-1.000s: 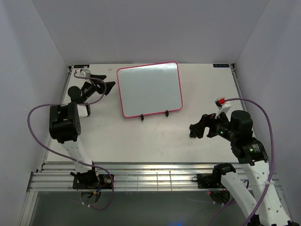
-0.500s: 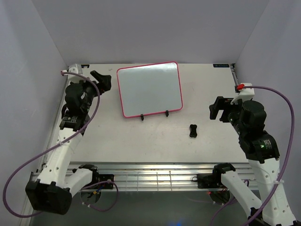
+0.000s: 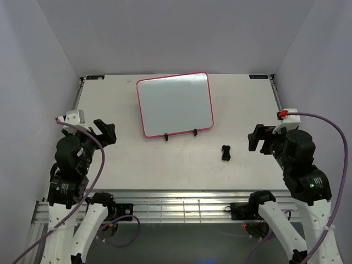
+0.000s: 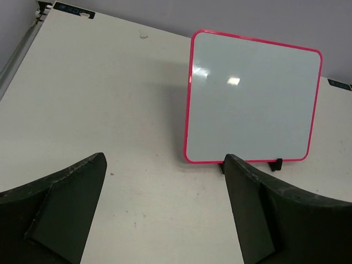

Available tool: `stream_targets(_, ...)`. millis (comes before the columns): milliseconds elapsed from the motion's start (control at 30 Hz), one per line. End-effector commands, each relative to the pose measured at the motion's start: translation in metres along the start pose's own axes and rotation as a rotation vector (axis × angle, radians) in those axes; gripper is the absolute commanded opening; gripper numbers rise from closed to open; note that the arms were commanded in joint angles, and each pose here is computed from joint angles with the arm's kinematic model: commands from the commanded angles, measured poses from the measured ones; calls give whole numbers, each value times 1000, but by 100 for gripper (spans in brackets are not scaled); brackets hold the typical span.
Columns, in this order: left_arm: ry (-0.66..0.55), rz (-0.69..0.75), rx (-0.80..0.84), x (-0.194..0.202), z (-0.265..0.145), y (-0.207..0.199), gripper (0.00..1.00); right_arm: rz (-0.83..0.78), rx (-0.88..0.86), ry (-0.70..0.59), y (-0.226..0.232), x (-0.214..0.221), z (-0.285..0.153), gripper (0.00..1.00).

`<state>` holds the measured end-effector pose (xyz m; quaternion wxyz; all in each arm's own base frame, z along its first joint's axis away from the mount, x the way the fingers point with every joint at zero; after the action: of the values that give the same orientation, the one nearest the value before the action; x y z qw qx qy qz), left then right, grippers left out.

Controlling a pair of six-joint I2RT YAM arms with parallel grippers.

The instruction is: Erase the whiteboard

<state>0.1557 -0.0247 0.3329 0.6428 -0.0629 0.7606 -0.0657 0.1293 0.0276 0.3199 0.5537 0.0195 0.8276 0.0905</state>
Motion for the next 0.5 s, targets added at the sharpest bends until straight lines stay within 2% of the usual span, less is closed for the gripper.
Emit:
stream_targets(0,33,68,-21,3,-21,8,98,-13,27,-54,-4,-9,-18,90)
stream_targets(133,-38,83,-59,-3,-42,15,98,-17,9,-73,-4,-6,-24,90)
stream_targets(467,-57,86,-51,7,-51,19,98,-14,40,-58,-8,3,-18,90)
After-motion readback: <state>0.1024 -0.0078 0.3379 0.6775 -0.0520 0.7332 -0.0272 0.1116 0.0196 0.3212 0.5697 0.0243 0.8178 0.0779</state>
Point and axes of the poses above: each gripper's point midway between its finger pads, its own z axis out along the fingers, its own y axis along the line the jaws close on, x = y × z, the point moved 8 cm from there along -z, back along the fingers, and after that the axes turned 6 degrees about z, right-handed, at the moved point
